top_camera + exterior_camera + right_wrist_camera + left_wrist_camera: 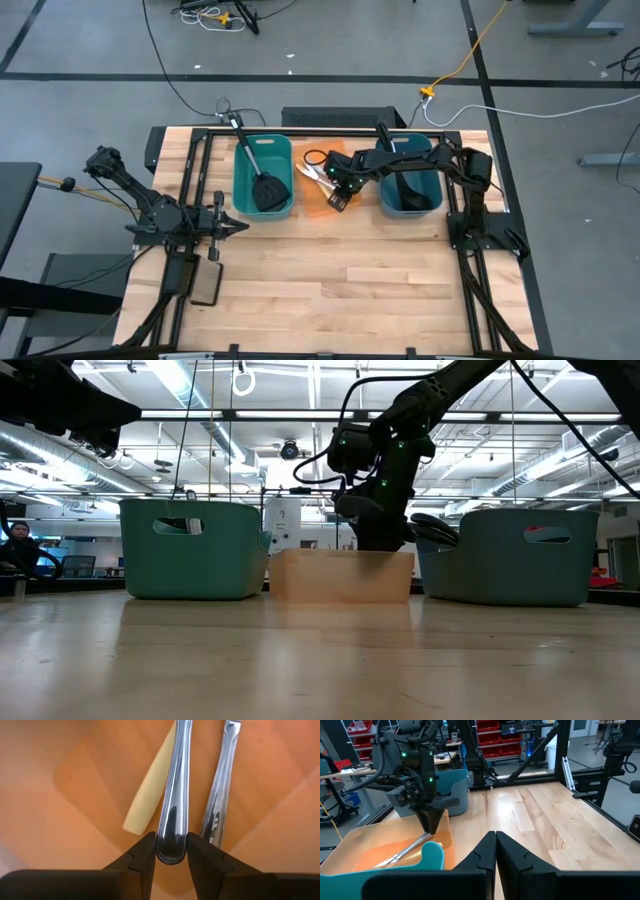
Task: Pick & Place Kitchen Items
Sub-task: Put the silver knife into the orange bin, then adjust the dark green bin
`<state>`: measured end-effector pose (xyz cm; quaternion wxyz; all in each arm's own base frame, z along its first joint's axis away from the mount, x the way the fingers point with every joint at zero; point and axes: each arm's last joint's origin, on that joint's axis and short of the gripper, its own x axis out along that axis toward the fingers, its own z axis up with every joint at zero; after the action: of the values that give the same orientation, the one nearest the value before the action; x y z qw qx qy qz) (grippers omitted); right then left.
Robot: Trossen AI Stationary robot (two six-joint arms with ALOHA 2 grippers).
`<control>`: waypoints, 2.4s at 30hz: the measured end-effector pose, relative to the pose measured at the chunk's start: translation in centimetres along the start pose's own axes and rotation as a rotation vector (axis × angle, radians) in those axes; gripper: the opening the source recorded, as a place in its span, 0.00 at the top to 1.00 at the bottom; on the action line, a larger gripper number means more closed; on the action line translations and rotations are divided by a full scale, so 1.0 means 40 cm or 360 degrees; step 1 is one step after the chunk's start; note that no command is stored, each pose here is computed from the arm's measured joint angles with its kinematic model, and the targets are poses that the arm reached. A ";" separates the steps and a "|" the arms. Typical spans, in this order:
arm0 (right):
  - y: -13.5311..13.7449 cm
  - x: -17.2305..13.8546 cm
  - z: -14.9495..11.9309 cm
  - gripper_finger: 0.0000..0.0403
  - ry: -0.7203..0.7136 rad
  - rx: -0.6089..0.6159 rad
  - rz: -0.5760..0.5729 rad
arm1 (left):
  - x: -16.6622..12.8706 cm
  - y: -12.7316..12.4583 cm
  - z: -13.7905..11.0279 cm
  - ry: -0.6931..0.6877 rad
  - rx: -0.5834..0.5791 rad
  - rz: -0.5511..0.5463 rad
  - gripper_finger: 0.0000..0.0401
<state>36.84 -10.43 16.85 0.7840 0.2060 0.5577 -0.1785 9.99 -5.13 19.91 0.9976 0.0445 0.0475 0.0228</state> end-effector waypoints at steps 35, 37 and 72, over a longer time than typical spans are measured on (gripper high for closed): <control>0.105 -0.435 -0.216 0.96 -0.1190 -0.0723 0.0226 | 0.000 0.000 0.015 -0.0013 -0.0041 -0.0006 0.96; 0.086 -0.441 -0.257 0.96 -0.1265 -0.0696 0.0269 | 0.000 0.000 0.015 -0.0014 -0.0036 -0.0006 0.96; 0.036 -0.310 -0.424 0.55 0.0205 -0.0421 -0.0355 | 0.000 0.000 0.009 0.0018 -0.0032 -0.0013 0.96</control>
<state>20.10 0.29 23.80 0.7424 0.0491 0.6446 -0.1758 10.01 -5.17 20.27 0.9978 0.0343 0.0531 0.0194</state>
